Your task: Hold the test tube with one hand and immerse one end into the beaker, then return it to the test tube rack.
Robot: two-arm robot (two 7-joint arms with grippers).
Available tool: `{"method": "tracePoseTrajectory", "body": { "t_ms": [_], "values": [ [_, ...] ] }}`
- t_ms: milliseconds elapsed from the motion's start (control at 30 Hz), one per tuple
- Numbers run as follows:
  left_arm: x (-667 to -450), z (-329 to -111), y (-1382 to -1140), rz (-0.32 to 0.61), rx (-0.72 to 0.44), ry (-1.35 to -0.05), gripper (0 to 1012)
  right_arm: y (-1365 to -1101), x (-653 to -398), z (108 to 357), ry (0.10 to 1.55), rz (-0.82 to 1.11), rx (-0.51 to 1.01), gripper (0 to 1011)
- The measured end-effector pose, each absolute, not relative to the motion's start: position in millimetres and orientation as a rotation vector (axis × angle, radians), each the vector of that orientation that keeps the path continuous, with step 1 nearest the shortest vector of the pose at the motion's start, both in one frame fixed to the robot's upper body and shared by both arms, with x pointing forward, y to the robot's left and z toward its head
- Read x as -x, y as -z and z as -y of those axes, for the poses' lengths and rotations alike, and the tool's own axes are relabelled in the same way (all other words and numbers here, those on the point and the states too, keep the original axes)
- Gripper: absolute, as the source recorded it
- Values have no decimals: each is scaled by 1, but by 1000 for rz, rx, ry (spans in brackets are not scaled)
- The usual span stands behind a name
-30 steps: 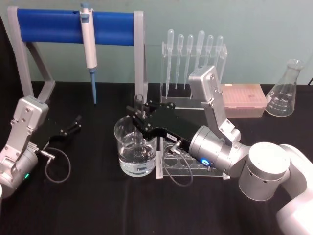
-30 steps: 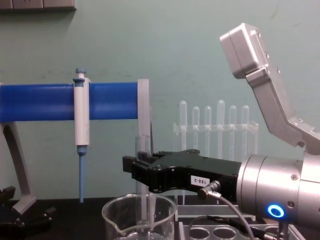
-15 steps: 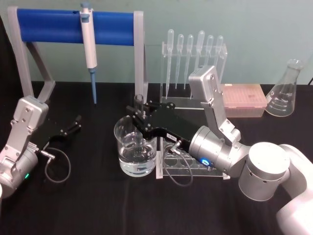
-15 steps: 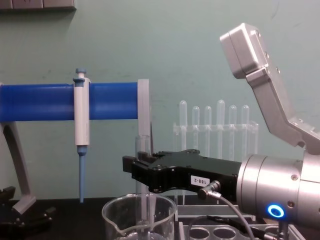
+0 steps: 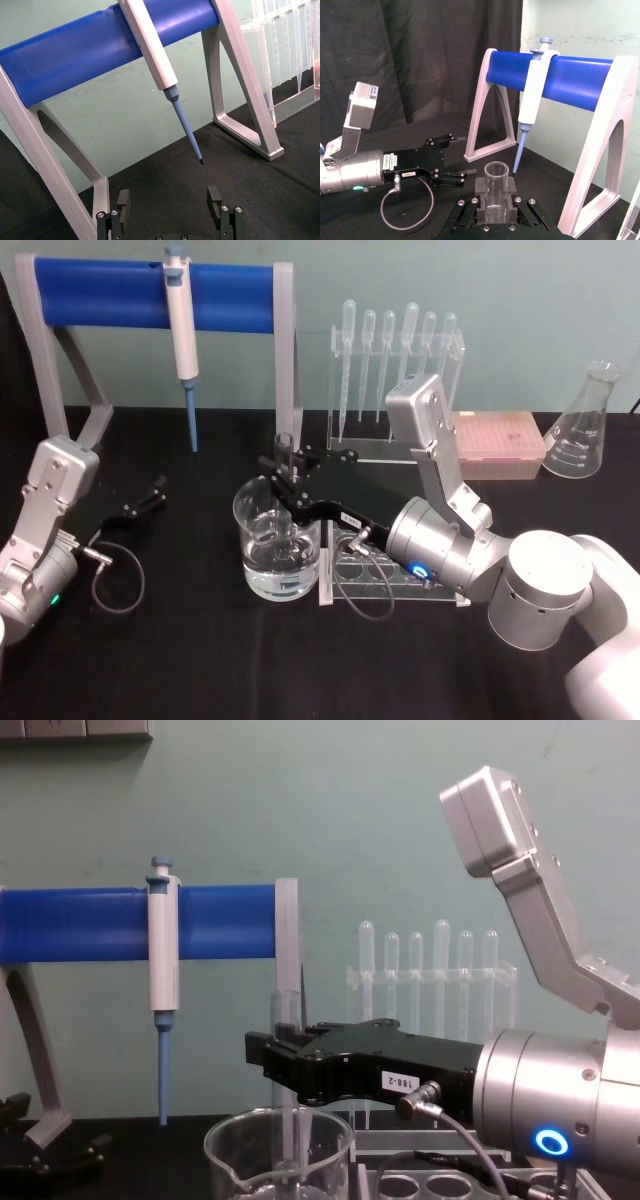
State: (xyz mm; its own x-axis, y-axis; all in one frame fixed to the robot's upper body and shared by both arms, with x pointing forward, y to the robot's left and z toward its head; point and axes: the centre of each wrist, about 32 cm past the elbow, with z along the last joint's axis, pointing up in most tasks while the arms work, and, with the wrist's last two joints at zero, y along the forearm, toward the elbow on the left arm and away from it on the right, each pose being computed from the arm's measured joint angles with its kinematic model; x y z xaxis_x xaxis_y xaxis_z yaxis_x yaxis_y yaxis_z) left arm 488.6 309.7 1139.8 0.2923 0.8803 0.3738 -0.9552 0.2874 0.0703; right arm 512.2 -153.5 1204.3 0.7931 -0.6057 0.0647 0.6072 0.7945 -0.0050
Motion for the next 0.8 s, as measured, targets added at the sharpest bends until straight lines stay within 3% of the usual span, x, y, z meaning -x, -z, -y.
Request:
{"method": "tracePoseTrajectory", "body": {
  "t_ms": [800],
  "values": [
    [-489, -310, -1140, 285, -304, -1248, 1000, -1204, -512, 153, 652, 61, 26, 225]
  ]
}}
